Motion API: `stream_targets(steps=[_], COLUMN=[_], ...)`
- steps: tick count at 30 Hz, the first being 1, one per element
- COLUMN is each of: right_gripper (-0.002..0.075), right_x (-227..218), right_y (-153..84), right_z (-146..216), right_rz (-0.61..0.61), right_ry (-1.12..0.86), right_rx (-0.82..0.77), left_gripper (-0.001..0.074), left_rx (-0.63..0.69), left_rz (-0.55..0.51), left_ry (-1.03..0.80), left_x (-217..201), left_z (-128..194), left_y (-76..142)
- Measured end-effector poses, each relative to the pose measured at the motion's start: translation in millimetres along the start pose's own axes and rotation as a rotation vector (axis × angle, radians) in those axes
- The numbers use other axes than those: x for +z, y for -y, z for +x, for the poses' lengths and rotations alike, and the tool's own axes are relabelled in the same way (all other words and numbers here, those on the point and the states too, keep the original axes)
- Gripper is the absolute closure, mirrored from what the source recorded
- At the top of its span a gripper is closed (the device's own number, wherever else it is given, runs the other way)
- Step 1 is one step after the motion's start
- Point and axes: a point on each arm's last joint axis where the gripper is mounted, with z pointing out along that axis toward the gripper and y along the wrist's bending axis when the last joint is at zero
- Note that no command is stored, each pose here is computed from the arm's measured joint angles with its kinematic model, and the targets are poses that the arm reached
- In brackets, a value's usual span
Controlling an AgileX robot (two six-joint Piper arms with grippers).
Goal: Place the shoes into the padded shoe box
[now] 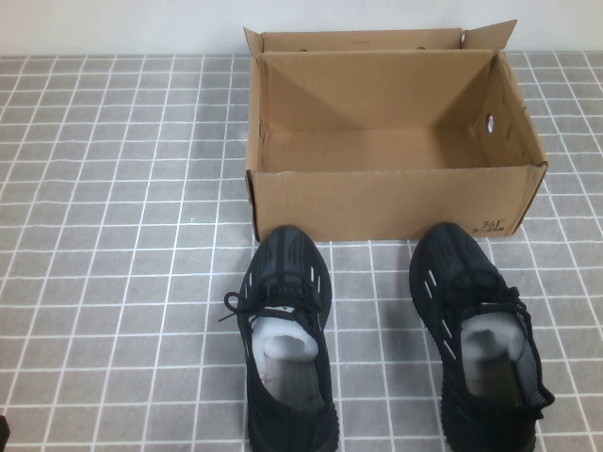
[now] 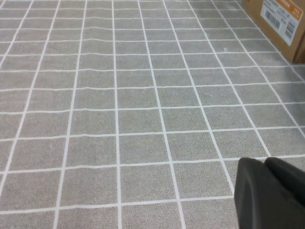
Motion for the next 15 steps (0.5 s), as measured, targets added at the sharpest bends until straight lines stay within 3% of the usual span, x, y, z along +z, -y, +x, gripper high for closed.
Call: stream_targets(steps=[6,8,15], right_gripper=[0.0734,0.0734,0.0734], right_x=[31,35,43], right_y=[8,8,9], right_z=[18,19,24], right_rz=[0.127,0.118,0.112], right_ry=[-0.345,-0.364,-0.391], right_rx=[-0.115,-0.176,-0.159], left_gripper=[0.0739,0.0739,0.0739], left_rx=[0.000,0.000,0.000], left_rz=[0.000,0.000,0.000], left_ry=[0.000,0.000,0.000], left_x=[0,0,0], left_z=[0,0,0], left_y=[0,0,0])
